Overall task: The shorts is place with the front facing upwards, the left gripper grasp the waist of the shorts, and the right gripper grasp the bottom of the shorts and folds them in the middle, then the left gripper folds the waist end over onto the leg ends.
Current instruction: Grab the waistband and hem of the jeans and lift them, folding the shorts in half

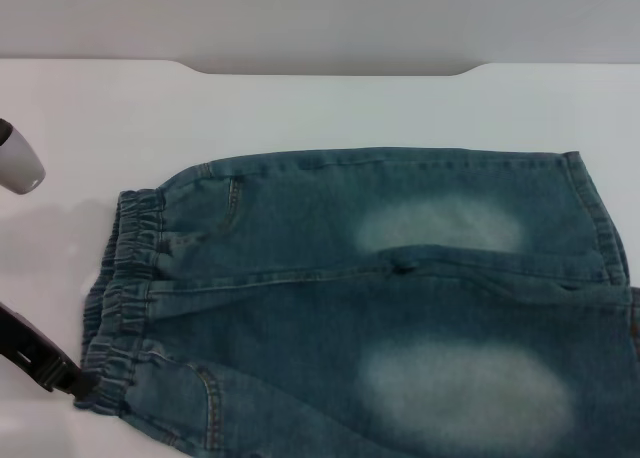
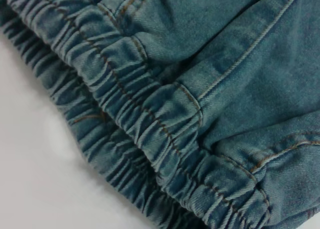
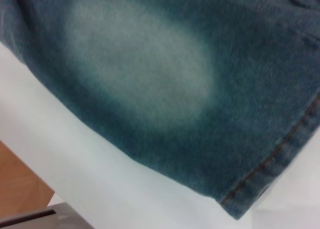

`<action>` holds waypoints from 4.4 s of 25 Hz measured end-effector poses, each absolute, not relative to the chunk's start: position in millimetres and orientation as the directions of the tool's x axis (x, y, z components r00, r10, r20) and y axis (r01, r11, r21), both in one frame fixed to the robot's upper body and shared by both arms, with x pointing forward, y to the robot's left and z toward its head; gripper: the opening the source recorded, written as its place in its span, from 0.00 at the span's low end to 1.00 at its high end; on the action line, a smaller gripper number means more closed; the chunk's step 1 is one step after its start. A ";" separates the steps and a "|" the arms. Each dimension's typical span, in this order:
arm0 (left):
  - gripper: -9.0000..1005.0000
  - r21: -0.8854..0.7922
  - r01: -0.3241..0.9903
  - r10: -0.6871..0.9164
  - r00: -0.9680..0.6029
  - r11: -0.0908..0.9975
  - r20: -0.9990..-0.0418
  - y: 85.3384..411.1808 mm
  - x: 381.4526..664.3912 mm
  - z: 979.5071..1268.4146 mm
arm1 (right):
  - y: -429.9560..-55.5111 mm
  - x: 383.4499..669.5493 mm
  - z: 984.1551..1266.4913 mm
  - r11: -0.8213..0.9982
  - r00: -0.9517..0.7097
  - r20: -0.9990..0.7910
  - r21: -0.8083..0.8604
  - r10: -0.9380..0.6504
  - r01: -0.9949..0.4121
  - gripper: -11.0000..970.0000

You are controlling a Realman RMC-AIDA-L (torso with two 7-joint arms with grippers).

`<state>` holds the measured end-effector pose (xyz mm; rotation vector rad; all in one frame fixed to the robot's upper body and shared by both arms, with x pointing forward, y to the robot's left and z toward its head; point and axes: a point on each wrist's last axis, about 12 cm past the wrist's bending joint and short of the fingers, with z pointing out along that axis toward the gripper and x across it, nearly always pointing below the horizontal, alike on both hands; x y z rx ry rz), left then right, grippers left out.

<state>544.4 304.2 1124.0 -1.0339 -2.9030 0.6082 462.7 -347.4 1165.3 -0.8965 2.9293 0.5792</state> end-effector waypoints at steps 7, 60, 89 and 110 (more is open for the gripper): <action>0.04 -0.356 0.614 0.617 -0.778 0.704 -0.122 302.5 544.1 1123.1 | -347.8 466.0 1157.5 0.771 -0.837 -0.105 0.343 -0.536 -0.537 0.49; 0.04 -0.348 0.628 0.632 -0.766 0.696 -0.119 298.1 546.7 1124.5 | -307.7 493.5 1129.0 0.705 -0.769 -0.087 0.344 -0.634 -0.620 0.42; 0.04 -0.325 0.642 0.646 -0.755 0.694 -0.114 300.1 549.9 1127.5 | -299.0 494.2 1128.1 0.687 -0.747 -0.067 0.347 -0.661 -0.639 0.15; 0.04 -0.277 0.647 0.618 -0.762 0.711 -0.195 300.6 564.4 1138.8 | -310.6 497.3 1139.6 0.689 -0.748 -0.253 0.289 -0.614 -0.664 0.01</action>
